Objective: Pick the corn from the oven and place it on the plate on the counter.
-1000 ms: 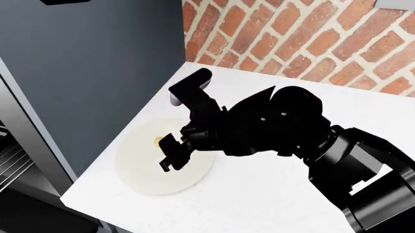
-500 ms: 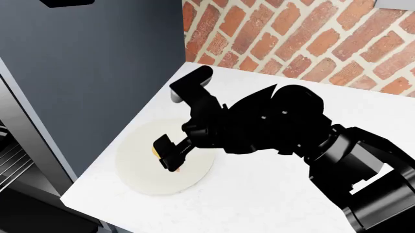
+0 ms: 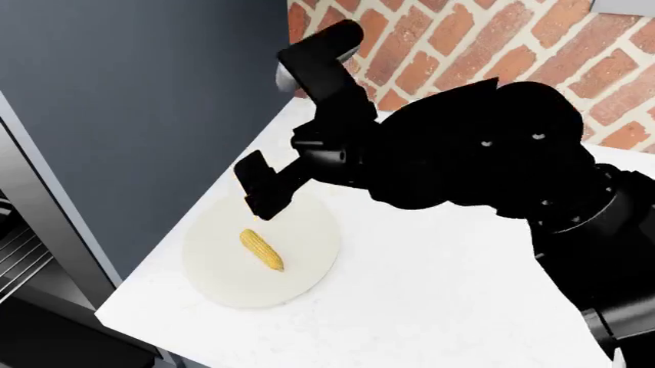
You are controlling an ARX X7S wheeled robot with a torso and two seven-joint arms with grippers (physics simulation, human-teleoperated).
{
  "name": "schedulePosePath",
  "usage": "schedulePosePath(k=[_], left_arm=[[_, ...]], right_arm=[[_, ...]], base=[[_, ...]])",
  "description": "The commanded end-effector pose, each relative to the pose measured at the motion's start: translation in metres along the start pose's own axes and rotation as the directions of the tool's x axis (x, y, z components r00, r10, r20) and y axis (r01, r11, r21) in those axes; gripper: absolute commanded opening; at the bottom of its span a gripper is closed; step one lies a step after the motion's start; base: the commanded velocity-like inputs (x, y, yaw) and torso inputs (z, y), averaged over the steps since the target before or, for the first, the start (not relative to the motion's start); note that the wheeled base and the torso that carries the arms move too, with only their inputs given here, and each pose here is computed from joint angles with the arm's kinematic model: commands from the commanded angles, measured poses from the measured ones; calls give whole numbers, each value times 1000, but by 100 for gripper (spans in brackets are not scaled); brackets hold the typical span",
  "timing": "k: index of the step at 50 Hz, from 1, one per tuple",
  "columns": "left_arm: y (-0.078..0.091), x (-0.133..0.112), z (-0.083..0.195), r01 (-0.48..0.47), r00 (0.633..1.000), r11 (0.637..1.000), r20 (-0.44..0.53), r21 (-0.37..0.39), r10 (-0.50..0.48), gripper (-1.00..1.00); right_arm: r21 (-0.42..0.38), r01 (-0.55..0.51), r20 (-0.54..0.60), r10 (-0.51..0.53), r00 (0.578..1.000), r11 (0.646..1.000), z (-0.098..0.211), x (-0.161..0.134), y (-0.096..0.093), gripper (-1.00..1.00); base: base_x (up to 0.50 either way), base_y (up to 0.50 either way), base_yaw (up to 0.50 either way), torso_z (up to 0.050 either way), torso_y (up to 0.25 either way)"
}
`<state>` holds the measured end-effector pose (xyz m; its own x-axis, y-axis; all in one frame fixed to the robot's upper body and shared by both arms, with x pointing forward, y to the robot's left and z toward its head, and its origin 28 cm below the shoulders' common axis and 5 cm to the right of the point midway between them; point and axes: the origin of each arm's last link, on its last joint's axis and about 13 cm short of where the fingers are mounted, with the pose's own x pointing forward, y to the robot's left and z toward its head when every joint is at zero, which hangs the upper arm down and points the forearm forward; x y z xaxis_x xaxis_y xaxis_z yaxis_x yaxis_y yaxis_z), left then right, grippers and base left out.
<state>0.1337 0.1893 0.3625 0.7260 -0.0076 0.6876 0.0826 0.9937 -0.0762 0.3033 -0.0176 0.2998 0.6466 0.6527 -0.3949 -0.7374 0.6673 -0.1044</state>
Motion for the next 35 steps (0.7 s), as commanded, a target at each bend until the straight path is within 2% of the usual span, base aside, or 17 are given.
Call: schedulePosePath(k=[1,10,19,23,35], left_arm=[[0,2,4,3,1000,1000,9,9,-3,100],[1,2,4,3,1000,1000,8,11,-4,100],[3,3,2,-3,1000,1000,6,12,3,100],[10,5,4,-23,1000,999,19,49,22,100],[25,7,6,-69,997,988,43,139,64,100]], right_arm=[[-35,108,210,-99,973,993,35,-53,8,100],[-94,242,326,-200,924,966,50,-102,24,100],[-99,331,352,-278,894,938,42,-133,33,100],[-94,410,386,-346,855,907,40,-154,34,100],[-86,513,394,-443,805,854,33,-185,33,100]], base=[[0,0,0,0,0],[0,0,0,0,1],[0,0,0,0,0],[0,0,0,0,0],[0,0,0,0,0]])
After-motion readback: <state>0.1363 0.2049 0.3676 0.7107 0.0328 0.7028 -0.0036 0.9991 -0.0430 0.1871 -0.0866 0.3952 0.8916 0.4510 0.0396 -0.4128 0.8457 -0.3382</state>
